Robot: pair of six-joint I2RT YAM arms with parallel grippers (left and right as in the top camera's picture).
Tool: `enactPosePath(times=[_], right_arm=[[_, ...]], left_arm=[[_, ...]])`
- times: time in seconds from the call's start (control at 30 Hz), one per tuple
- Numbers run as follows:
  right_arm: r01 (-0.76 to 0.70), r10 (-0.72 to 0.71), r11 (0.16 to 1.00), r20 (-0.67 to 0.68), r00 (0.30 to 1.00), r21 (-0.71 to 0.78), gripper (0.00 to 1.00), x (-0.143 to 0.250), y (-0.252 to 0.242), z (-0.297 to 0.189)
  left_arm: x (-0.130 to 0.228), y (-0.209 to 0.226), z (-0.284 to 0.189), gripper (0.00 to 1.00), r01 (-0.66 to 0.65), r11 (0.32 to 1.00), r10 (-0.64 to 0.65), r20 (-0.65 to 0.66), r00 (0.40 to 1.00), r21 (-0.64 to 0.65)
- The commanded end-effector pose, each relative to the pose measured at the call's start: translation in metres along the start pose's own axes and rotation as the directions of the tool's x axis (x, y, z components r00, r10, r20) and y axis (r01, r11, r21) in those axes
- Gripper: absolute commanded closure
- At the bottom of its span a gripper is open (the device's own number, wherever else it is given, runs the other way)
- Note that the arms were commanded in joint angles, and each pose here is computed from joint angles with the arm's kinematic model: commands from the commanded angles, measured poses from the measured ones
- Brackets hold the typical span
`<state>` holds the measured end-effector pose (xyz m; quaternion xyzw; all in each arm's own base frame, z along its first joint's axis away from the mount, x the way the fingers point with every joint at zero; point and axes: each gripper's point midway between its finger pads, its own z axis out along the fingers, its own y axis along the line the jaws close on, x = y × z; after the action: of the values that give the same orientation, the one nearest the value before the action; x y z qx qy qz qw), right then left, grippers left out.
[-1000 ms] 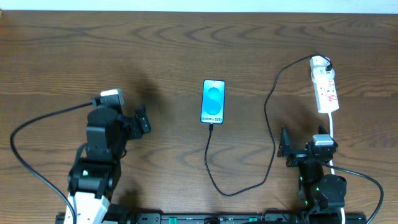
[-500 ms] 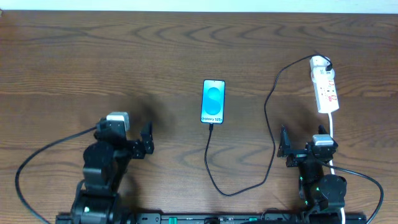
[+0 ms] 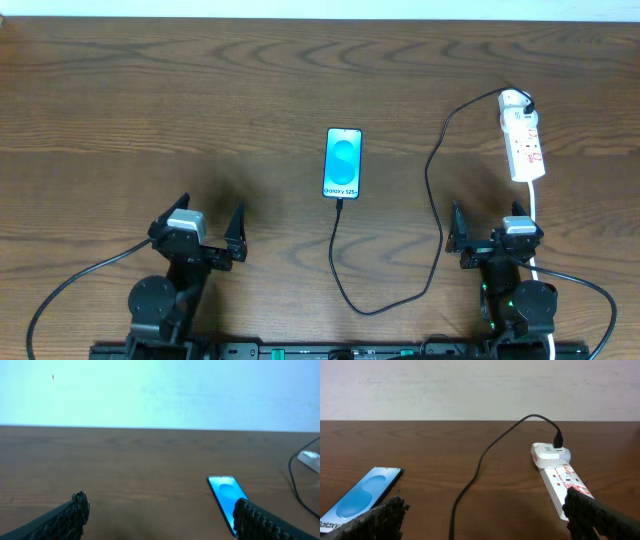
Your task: Plug charger to phone and switch on socket
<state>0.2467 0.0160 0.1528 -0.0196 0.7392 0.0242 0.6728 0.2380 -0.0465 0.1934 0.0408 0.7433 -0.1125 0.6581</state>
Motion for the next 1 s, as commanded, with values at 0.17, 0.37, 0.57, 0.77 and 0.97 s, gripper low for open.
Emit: enactPosePath(times=[0.17, 0.37, 0.57, 0.77, 0.97], right_arm=[[0.011, -0.011, 1.0, -0.002, 1.0, 0.014, 0.01, 0.001, -0.003, 0.0], [0.011, -0.011, 1.0, -0.002, 1.0, 0.014, 0.01, 0.001, -0.003, 0.0], [0.011, -0.011, 1.0, -0.002, 1.0, 0.014, 0.01, 0.001, -0.003, 0.0], [0.011, -0.011, 1.0, -0.002, 1.0, 0.014, 0.01, 0.001, -0.003, 0.0], [0.011, -0.011, 1.0, -0.002, 1.0, 0.014, 0.01, 0.001, -0.003, 0.0]], left_arm=[[0.0, 0.002, 0.001, 0.06, -0.03, 1.0, 0.029, 0.118, 0.993, 0.005], [0.003, 0.011, 0.003, 0.06, -0.032, 0.999, 0.036, 0.17, 0.985, -0.026], [0.007, 0.021, 0.003, 0.06, -0.027, 0.998, 0.036, 0.152, 0.988, -0.063], [0.05, 0.045, 0.003, 0.06, 0.009, 0.983, -0.013, -0.018, 1.0, -0.183], [0.051, 0.048, 0.003, 0.06, 0.009, 0.981, -0.012, -0.018, 1.0, -0.196]])
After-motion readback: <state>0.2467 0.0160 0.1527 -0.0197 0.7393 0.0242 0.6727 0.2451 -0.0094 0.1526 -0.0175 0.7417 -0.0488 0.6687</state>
